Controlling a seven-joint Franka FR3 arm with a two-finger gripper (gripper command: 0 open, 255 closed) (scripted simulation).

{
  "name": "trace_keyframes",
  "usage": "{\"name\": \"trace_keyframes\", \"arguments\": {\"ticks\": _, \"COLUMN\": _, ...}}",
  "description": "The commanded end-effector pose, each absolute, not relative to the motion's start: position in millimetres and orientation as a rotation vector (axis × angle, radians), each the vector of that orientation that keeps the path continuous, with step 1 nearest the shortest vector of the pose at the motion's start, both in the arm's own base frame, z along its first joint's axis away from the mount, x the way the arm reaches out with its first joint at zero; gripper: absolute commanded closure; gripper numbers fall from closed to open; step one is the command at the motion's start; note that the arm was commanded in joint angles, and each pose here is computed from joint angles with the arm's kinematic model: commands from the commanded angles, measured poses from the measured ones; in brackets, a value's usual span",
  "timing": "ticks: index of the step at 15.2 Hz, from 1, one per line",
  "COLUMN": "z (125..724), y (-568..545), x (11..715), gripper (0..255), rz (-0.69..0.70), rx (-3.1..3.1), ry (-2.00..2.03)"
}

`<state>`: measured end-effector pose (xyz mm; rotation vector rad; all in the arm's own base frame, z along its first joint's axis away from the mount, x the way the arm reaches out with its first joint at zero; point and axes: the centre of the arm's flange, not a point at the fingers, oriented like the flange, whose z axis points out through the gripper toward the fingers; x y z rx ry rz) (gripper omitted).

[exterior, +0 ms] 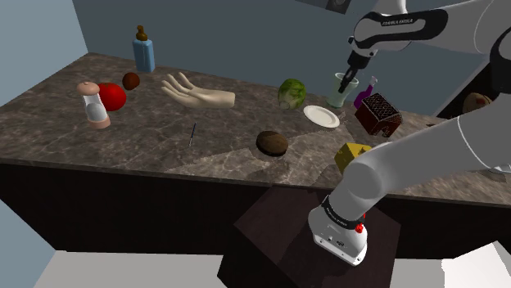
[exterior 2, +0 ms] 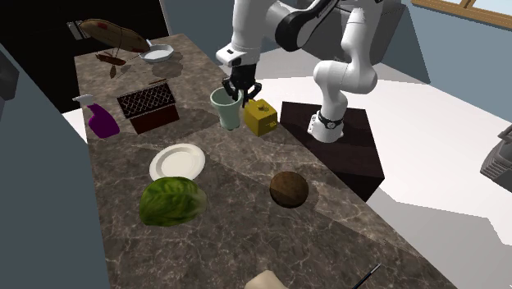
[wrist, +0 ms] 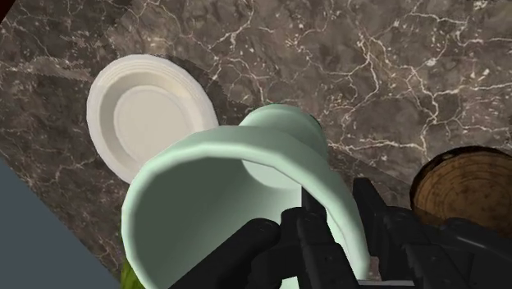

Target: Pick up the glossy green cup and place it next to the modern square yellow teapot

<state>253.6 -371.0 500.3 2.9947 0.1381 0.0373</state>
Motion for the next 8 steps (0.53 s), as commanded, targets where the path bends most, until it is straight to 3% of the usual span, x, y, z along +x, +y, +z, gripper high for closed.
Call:
{"name": "trace_keyframes", "arguments": {"ticks": 1, "z": 500.6, "y": -378.7, "x": 228.4, "gripper": 255, "rz": 0.037, "rx": 2.994, "ry": 0.14}}
{"name": "trace_keyframes", "arguments": {"ticks": 8, "z": 500.8, "y": -408.3, "x": 140.9, "gripper": 255, "rz": 0.037, "rx": 2.994, "ry": 0.14}}
